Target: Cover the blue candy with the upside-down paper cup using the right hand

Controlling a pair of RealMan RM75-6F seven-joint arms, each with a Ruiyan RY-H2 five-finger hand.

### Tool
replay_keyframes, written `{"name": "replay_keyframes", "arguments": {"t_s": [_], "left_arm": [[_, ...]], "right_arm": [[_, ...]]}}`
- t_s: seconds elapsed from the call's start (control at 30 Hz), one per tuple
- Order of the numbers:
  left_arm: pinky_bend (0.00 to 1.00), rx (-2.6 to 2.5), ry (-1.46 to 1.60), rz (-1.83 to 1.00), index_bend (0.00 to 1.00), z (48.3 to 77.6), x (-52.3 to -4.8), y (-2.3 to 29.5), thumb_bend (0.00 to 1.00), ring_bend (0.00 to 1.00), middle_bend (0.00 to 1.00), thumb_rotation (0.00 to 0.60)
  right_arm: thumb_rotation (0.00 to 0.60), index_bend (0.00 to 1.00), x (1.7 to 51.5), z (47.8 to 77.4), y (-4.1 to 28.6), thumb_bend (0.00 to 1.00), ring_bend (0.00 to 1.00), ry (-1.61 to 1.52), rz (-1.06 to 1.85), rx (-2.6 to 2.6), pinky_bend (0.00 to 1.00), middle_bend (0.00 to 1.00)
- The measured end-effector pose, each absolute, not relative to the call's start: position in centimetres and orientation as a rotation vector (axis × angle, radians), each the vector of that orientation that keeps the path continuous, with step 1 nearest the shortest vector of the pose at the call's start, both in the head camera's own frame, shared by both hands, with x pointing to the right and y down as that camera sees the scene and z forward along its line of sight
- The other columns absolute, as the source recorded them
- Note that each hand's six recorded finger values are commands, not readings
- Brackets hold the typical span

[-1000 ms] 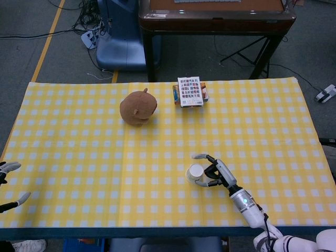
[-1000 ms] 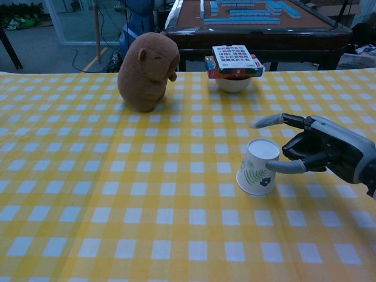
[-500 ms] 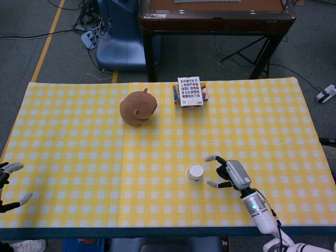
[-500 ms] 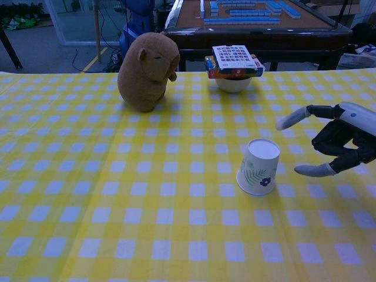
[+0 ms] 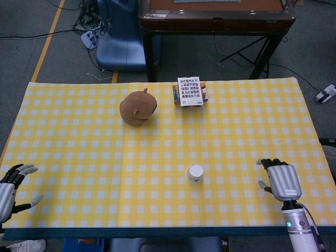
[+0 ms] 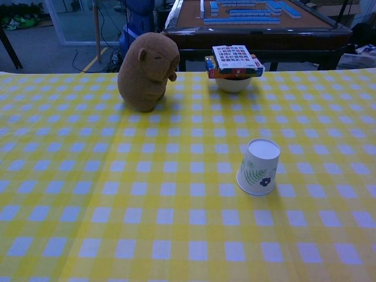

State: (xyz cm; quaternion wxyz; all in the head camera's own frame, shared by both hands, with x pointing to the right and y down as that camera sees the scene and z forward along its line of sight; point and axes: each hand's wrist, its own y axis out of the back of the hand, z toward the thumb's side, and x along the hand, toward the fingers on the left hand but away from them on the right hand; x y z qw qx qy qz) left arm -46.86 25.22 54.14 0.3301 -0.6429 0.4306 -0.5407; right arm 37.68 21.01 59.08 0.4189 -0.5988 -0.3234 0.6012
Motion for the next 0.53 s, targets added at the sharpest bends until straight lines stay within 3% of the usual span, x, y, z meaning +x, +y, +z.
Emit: {"name": "replay_keyframes", "arguments": {"t_s": [0.53], "left_arm": [[0.44, -1.697, 1.063, -1.412, 0.33, 55.7, -45.5, 25.5, 0.05, 0.17, 0.25, 0.6]], "right_arm": [[0.6, 0.38, 42.4, 57.2, 22.4, 0.0, 0.39, -0.927, 1.562, -1.475, 0.57, 0.46]]}}
